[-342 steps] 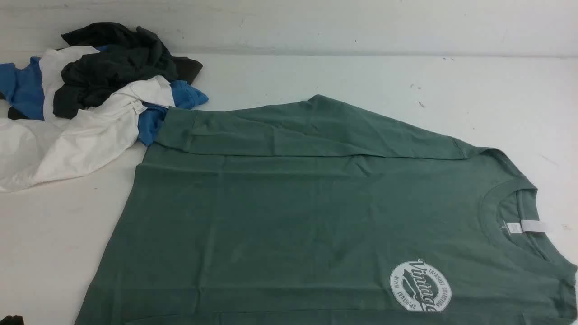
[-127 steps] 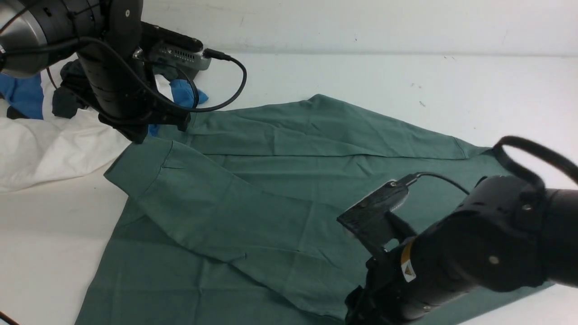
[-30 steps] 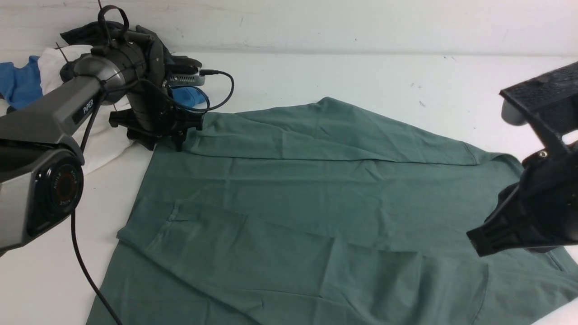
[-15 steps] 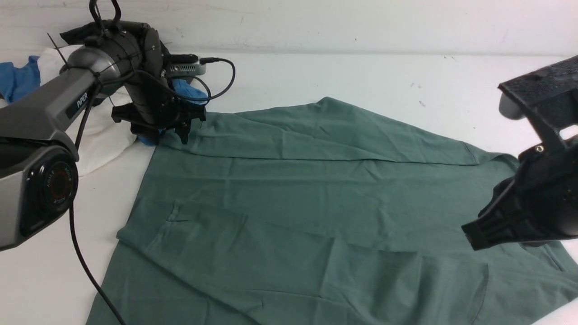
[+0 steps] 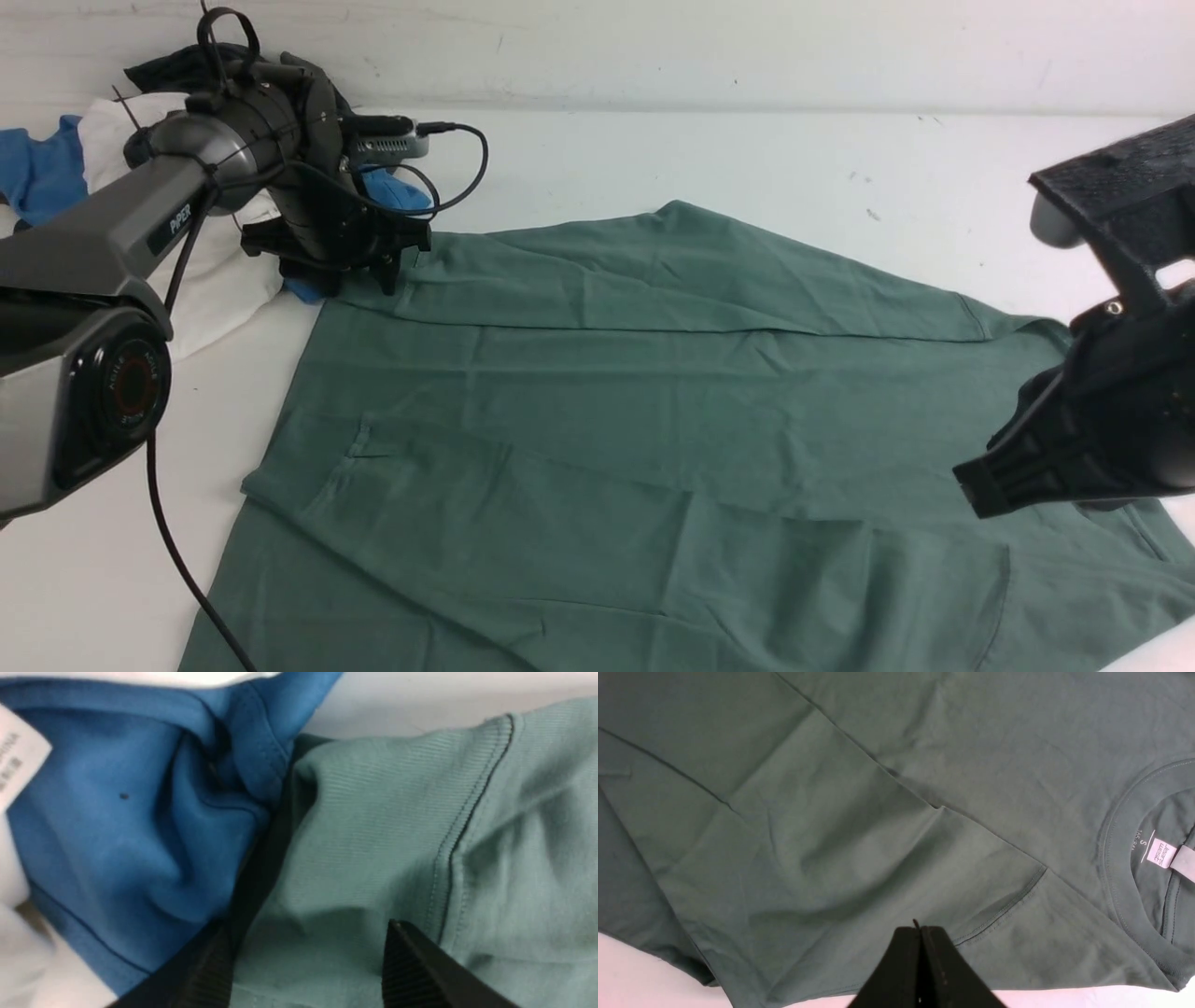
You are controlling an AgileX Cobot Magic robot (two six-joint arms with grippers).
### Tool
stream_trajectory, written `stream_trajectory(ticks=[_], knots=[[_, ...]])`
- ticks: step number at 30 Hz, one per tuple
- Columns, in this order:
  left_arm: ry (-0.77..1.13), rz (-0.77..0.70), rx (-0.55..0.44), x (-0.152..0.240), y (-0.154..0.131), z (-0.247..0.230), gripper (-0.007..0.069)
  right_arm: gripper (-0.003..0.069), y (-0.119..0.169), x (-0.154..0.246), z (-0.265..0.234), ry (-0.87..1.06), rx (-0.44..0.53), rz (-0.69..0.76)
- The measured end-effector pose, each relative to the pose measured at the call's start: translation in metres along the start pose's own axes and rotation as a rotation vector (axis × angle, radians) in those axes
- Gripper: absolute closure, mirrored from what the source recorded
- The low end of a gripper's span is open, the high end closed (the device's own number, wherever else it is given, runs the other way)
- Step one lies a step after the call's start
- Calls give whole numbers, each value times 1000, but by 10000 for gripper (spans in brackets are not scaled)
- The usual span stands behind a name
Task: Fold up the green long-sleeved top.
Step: Use the left arm to clamp the cuff farthest from it, then use the left arm to drag and drop the cuff onto the cuff closest to the left arm
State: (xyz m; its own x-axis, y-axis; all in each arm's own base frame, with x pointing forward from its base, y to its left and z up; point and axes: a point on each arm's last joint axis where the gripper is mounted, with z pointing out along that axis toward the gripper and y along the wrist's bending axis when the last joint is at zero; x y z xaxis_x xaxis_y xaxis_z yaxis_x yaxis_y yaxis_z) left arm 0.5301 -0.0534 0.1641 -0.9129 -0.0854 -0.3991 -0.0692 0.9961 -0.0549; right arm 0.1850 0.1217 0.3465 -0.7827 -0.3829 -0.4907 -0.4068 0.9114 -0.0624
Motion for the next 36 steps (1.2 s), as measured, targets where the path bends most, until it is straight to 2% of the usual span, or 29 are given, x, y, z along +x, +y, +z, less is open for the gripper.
stream_trajectory(ticks=[5,7,8,10,13,24,26,31,33,36], knots=[[-8,0,2,0,0,3,268,673,0,0,0,0,0,0],[-5,2,1,1,0,6,367,673,0,0,0,0,0,0],[-6,2,1,1,0,6,367,673,0,0,0,0,0,0],[-8,3,1,0,0,5,482,673,0,0,0,0,0,0],[-15,2,4,-2,0,-1,589,673,0,0,0,0,0,-3],[27,15,24,-4,-2,-57,599,673,3,-3,0,-38,-29,-8],[52,19,60,-2,-5,-76,599,673,2,-3,0,-36,-17,-15],[40,17,138,-3,-12,-115,599,673,-8,-1,0,-6,89,-52],[3,25,175,-4,-17,-140,599,673,-16,-1,-1,-11,175,-56],[-21,41,187,-3,-23,-156,599,673,-23,-3,-2,-22,229,-36]])
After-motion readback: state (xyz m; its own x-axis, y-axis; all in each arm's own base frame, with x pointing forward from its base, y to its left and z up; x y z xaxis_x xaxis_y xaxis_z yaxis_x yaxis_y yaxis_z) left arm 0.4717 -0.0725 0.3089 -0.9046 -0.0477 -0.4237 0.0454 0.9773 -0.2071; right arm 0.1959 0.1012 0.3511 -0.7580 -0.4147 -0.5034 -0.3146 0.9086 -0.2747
